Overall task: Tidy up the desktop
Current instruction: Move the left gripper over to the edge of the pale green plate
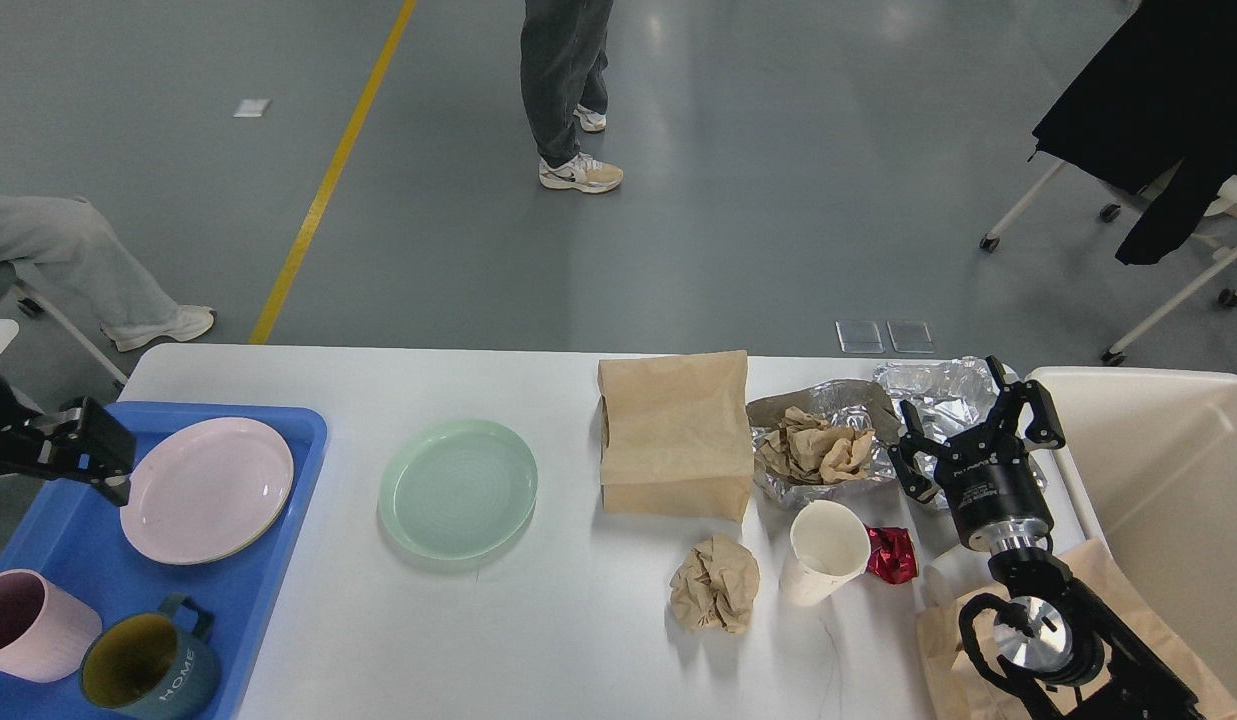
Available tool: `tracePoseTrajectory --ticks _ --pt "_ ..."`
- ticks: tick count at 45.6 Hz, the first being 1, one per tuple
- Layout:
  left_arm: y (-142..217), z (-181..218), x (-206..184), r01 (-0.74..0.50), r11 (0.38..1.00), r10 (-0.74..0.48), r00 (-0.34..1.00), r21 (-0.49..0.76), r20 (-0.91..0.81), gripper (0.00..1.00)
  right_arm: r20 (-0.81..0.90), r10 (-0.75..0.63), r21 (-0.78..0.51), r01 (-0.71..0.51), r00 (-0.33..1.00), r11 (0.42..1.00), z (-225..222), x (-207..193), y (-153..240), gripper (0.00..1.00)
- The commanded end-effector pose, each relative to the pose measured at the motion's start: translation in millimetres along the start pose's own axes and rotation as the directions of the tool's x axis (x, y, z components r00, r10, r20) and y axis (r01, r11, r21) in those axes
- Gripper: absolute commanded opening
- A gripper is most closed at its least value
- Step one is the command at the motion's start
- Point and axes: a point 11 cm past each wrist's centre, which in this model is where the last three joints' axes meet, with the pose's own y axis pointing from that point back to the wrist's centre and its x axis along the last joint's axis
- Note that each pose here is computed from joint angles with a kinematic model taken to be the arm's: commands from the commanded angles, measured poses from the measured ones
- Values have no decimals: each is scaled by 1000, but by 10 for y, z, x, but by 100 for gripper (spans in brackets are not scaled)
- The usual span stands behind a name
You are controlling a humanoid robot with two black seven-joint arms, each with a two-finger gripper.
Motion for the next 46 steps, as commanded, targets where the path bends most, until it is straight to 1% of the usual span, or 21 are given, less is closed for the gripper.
tracePoseTrajectory --ticks 1,7,9,12,15,24,36,46 --pt "341 597 -33 -50 999 51 998 -9 48 93 0 2 -1 -2 1000 1000 2 5 1 100" --pt "649 1237 -211 -62 998 64 990 -19 128 93 0 2 -1 -2 1000 1000 2 5 1 100" --pt "757 1408 -270 -65 997 71 987 -46 146 93 0 2 -1 -2 1000 1000 2 5 1 100" --pt "840 1546 -320 -49 996 60 986 -74 157 93 0 0 0 0 1000 1000 0 1 0 100" --pt "817 1678 -354 -30 995 47 981 -92 191 93 0 2 -1 -2 1000 1000 2 5 1 100" --pt "751 1727 -373 -15 996 33 977 -86 209 93 0 0 0 0 1000 1000 0 1 0 100" --pt "540 1726 -236 -3 997 18 978 -71 209 93 0 2 -1 -2 1000 1000 2 5 1 100" --pt "522 1723 -182 -10 997 25 979 -72 205 93 0 0 0 0 1000 1000 0 1 0 100"
